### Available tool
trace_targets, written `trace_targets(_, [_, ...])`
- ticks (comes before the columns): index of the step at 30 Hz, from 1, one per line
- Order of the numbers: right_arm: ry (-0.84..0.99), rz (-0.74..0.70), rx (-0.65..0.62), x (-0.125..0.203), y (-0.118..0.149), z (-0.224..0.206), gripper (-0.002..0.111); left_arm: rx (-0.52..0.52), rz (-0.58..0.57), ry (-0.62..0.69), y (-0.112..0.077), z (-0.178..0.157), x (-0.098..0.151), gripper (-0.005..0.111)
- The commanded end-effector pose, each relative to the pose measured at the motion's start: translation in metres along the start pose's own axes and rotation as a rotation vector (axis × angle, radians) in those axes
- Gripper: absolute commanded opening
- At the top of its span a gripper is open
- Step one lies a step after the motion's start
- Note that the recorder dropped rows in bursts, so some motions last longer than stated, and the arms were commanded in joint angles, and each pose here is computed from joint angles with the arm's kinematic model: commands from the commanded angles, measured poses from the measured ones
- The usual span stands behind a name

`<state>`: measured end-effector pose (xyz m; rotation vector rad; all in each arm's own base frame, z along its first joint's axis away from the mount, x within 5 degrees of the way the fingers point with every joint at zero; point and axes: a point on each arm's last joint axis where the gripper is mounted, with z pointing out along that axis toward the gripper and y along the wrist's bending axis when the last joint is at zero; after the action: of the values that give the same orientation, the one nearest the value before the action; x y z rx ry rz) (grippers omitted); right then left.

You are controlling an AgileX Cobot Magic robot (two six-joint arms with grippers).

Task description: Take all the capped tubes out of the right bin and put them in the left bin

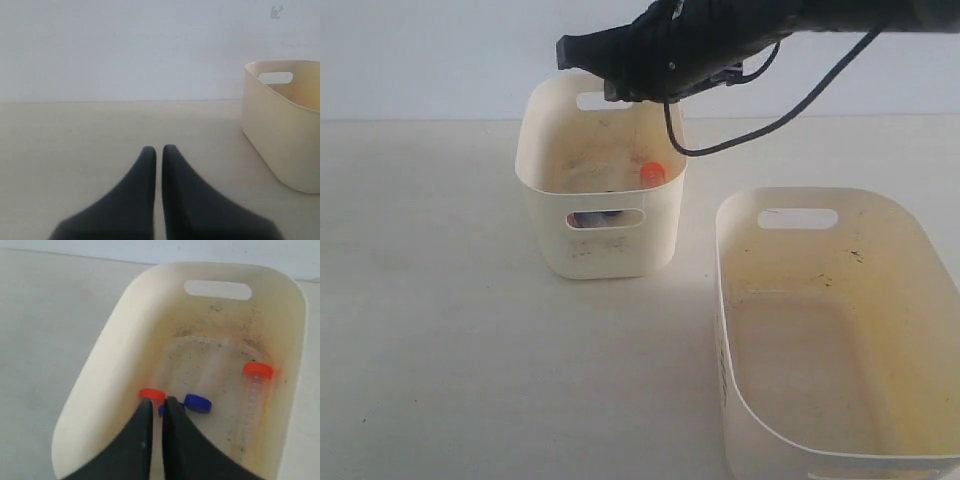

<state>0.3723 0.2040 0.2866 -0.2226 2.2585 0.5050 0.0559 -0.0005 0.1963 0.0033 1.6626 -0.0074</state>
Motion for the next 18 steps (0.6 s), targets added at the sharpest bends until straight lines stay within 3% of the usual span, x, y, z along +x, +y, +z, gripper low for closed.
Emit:
trace_targets(1, [0.069,-0.107,0.055,0.001,-0.001,-0.054,0.000,0.008,-0.007,-0.005,0.000,0.000,-0.001,0.004])
trace_targets(10, [0.164,-0.039,0.086,0.097,-0.027,-0.143,0.000,0.008,-0.007,-0.005,0.000,0.000,-0.001,0.004])
trace_targets(18, [0.243,-0.037,0.103,0.110,-0.029,-0.160,0.000,0.008,-0.007,-0.005,0.000,0.000,-0.001,0.004])
